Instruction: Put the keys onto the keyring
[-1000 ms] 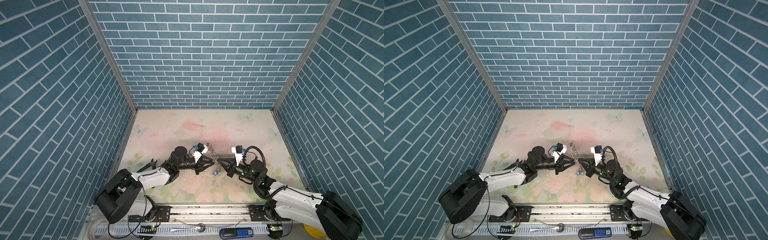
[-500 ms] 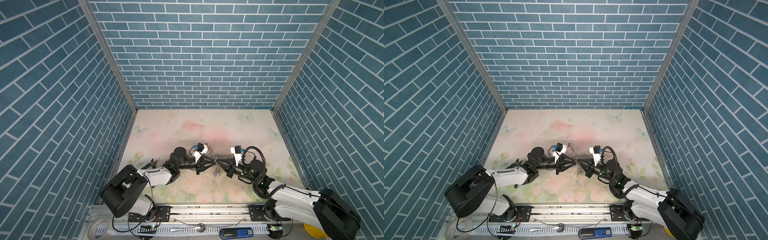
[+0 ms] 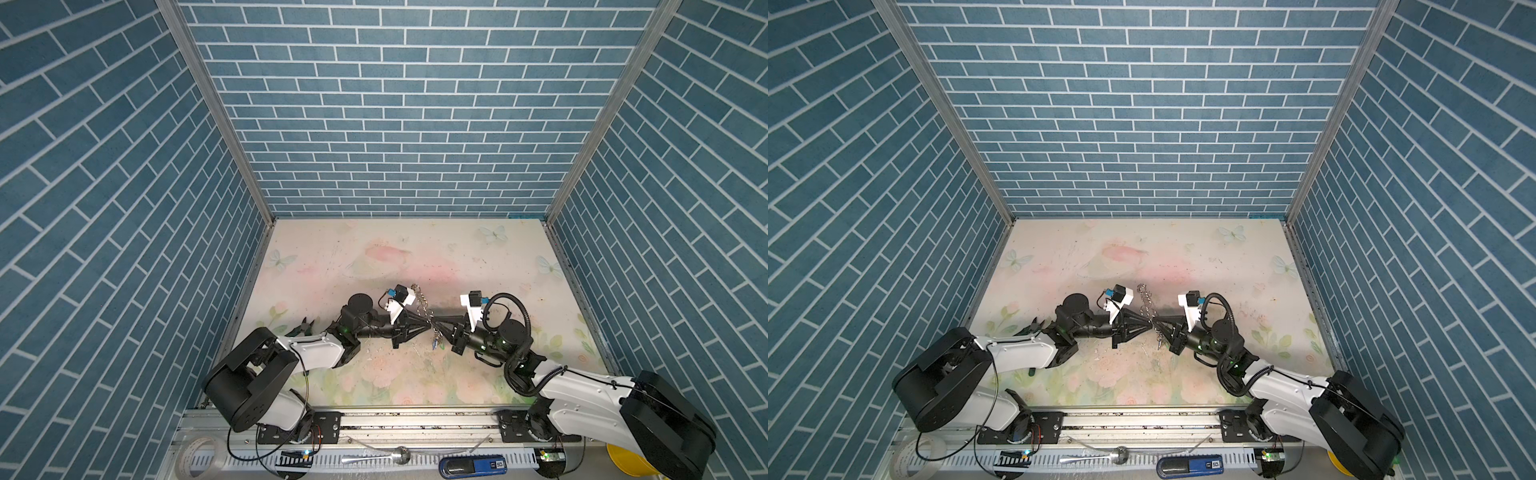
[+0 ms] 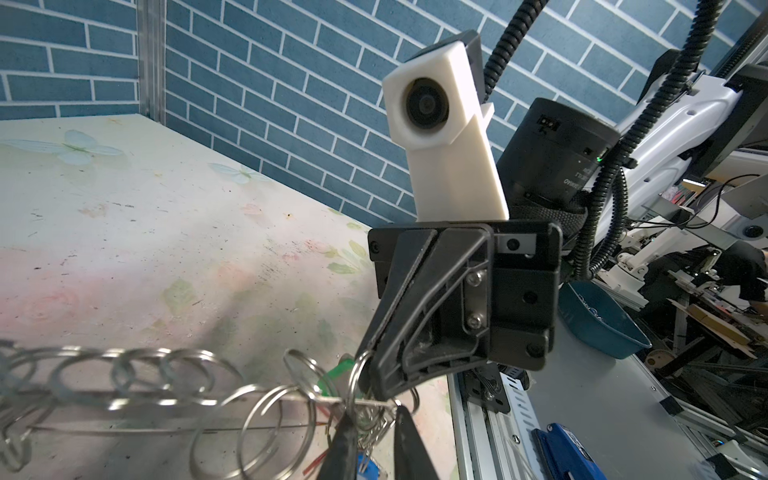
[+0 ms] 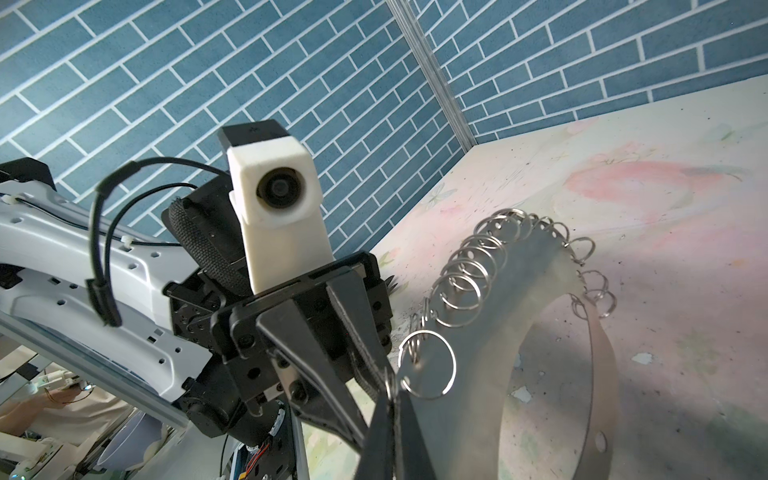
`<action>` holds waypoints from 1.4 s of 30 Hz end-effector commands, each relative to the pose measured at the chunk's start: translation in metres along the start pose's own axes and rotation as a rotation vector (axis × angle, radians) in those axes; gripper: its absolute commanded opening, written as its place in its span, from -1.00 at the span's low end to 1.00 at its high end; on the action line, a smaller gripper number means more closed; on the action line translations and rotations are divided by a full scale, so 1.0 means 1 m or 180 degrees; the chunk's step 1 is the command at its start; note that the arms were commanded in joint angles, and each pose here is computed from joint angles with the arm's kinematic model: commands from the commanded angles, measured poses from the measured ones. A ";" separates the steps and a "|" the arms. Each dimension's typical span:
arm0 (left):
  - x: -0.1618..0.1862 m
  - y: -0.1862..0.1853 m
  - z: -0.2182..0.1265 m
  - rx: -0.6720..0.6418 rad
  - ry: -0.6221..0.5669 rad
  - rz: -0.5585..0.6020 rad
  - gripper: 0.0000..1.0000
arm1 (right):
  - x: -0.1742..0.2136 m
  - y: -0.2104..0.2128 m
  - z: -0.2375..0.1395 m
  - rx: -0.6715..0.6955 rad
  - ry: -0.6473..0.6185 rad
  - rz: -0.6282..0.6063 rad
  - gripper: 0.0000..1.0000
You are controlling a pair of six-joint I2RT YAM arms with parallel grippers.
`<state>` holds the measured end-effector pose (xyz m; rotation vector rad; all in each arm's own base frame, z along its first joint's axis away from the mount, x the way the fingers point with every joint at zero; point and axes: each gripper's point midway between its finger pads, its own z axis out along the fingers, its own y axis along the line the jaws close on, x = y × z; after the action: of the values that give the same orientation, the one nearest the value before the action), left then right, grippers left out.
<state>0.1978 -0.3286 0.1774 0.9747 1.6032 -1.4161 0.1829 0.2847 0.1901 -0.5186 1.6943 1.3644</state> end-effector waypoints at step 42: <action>0.022 0.015 0.006 -0.0569 0.0864 -0.0012 -0.32 | 0.025 -0.017 -0.011 0.0490 0.0585 -0.0836 -1.00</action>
<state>0.1986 -0.3227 0.1412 1.1531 1.8897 -1.0911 0.1695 0.2666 0.1349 -0.7492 1.9066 1.0433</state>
